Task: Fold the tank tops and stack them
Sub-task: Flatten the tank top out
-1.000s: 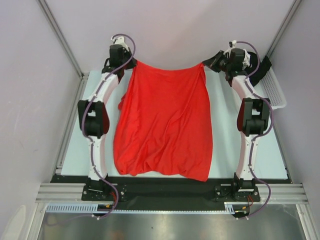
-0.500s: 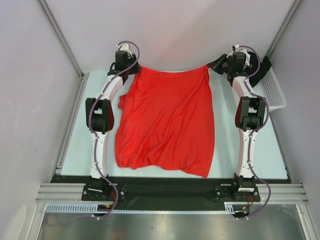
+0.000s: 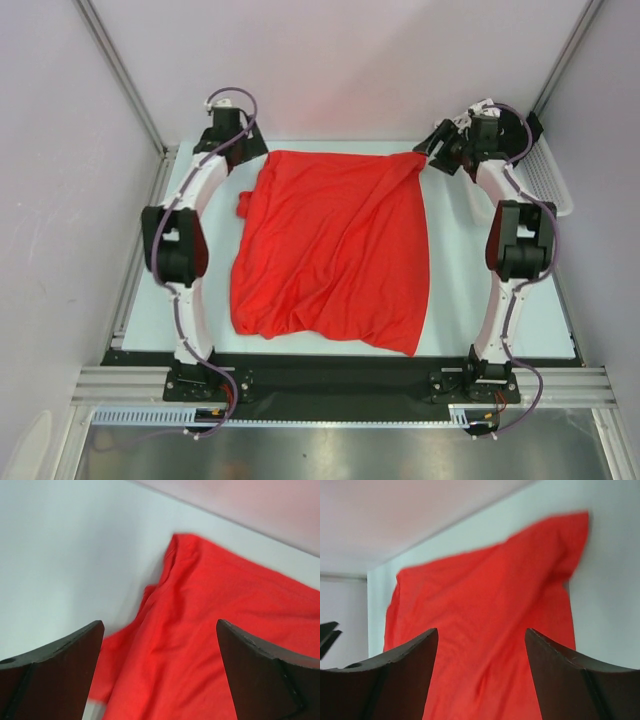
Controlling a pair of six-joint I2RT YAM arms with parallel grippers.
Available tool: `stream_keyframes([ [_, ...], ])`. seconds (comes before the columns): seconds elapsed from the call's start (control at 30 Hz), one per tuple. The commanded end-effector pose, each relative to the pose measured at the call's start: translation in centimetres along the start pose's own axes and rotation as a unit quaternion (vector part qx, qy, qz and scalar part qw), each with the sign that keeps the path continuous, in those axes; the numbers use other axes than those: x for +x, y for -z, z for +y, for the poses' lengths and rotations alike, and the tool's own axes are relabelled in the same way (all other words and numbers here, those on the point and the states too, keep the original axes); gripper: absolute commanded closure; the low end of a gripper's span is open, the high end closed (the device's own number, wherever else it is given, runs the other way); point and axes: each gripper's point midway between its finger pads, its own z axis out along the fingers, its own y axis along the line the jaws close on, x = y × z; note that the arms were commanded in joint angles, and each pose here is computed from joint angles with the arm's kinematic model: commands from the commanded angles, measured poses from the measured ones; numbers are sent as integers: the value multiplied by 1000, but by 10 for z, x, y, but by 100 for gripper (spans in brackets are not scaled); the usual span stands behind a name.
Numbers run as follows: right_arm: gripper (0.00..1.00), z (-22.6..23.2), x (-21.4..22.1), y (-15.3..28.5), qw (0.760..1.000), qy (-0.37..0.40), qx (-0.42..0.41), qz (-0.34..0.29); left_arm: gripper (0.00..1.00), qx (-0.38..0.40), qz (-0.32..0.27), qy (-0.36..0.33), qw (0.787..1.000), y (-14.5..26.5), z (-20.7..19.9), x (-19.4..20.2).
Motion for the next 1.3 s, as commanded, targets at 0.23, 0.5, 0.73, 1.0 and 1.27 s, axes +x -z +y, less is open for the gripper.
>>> stream_keyframes([
  [0.23,32,23,124,132,992,67,103,35,7,-23,49,139,989,42,93,65],
  [0.5,36,0,202,200,984,74,153,61,24,4,97,145,985,13,88,98],
  [0.73,34,-34,255,230,966,53,211,138,49,34,123,153,980,-5,74,108],
  [1.0,37,-36,291,258,964,24,210,161,100,-3,99,153,983,-2,94,89],
  [1.27,40,-30,336,273,947,20,257,193,100,-36,64,155,985,3,118,45],
])
